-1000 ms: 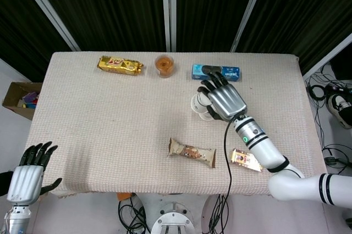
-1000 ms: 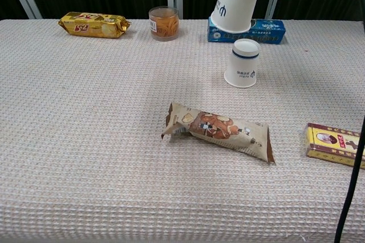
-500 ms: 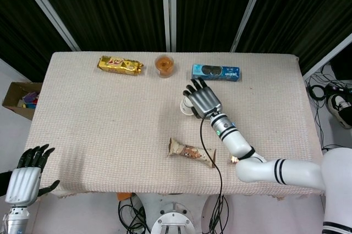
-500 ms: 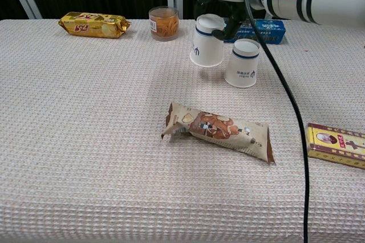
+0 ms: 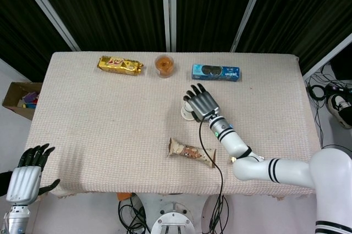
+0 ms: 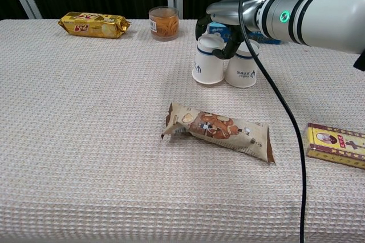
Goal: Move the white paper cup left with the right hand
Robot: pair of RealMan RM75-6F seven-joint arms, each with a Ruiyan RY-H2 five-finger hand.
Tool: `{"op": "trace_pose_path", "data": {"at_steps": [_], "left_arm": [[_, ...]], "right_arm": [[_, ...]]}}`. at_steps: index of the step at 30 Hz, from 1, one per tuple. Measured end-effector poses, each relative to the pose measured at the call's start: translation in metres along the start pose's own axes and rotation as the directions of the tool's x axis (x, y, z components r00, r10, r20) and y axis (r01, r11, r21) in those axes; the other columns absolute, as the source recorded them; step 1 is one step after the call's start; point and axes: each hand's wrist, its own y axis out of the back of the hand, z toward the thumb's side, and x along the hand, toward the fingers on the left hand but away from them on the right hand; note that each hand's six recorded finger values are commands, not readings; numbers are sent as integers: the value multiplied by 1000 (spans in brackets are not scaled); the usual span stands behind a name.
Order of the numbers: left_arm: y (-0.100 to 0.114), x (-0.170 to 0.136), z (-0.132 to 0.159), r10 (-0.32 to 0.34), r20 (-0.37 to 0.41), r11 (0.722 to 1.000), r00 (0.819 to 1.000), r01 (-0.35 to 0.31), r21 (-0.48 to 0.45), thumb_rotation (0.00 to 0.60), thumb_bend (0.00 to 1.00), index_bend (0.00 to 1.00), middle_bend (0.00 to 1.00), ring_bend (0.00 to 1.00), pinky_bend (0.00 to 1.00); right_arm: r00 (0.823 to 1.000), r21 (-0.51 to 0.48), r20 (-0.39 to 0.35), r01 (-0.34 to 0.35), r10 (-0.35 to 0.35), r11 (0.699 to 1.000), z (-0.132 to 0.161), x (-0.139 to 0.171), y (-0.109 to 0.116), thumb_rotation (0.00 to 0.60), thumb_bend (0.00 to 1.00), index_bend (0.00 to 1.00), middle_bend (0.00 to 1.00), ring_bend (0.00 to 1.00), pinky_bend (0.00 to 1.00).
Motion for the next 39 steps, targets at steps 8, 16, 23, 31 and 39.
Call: {"op": "trace_pose_path", "data": {"at_steps": [8,16,23,31,39], "left_arm": [[-2,-1,1,-1,0,1000,1000,1,-8,600,121,173,100,84,120],[-1,-2,1,7,4,1000,1000,-7,-10,600,121,173,101,84,120],[5,0,-3,27,7,1000,1000,-27,6,600,121,173,101,85,119],[12,5,-6,54,2,998,999,-54,16,600,121,173,101,85,120],[15,5,-3,60,0,998,998,-60,19,600,121,173,101,85,120]], "right_arm": [[999,23,17,-42,42,999,-5,4,-6,600,431,93,123,0,0],[999,11,22,-26,25,1000,-9,16,4,600,430,18,97,0,0],[996,-20,67,64,-62,998,-46,61,25,600,430,17,91,0,0],[946,-47,240,235,-218,971,-136,186,16,600,397,15,50,0,0],[862,-153,413,386,-296,910,-191,321,-29,600,394,7,41,0,0]]}}
